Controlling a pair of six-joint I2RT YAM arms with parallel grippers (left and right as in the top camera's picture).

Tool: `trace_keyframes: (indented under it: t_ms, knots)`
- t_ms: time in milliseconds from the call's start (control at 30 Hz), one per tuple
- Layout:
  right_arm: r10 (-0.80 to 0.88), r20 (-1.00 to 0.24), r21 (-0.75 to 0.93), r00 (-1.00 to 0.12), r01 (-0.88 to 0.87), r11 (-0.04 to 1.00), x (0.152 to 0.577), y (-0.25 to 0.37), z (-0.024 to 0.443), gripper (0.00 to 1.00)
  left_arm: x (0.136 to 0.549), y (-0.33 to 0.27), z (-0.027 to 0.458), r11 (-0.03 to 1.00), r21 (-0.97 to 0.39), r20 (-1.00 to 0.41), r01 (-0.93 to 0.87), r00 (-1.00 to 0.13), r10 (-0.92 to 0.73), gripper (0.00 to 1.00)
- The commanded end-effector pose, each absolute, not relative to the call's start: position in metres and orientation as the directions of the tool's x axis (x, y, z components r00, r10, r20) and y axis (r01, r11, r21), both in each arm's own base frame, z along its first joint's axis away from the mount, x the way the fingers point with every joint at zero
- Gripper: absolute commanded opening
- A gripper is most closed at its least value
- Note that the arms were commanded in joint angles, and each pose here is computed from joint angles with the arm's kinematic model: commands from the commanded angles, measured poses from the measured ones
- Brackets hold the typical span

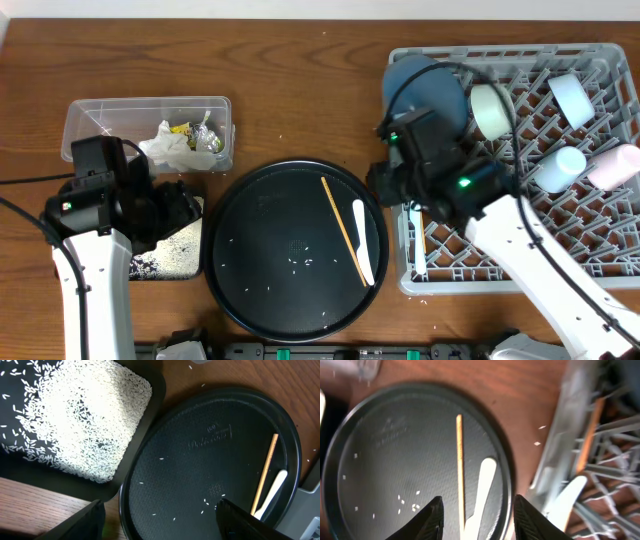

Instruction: Sort waste into correct bins and load items into the dishwasher rack

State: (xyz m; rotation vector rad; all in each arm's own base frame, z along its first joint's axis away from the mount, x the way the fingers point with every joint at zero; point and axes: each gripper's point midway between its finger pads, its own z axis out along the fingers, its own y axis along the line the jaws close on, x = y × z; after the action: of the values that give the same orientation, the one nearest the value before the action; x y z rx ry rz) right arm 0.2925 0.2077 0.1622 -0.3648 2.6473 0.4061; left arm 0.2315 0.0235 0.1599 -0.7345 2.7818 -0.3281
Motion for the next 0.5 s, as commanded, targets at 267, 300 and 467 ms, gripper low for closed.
trace_keyframes:
  t_ms: [267, 300, 467]
  knots:
    - [-0.368, -0.211, 0.157, -0.906, -0.403, 0.902, 0.266, 0.256, 0.057, 0.40, 0.231, 0.026, 0.157, 0.844, -0.264, -0.171, -0.466, -0.839, -0.517, 0.72]
    - [-0.378, -0.196, 0.150, -0.905, -0.408, 0.901, 0.264, 0.259, 0.048, 0.40, 0.231, 0.027, 0.157, 0.844, -0.264, -0.171, -0.467, -0.839, -0.517, 0.72]
    - [-0.409, -0.125, 0.126, -0.904, -0.424, 0.897, 0.258, 0.266, 0.008, 0.39, 0.231, 0.026, 0.157, 0.844, -0.264, -0.171, -0.466, -0.839, -0.517, 0.72]
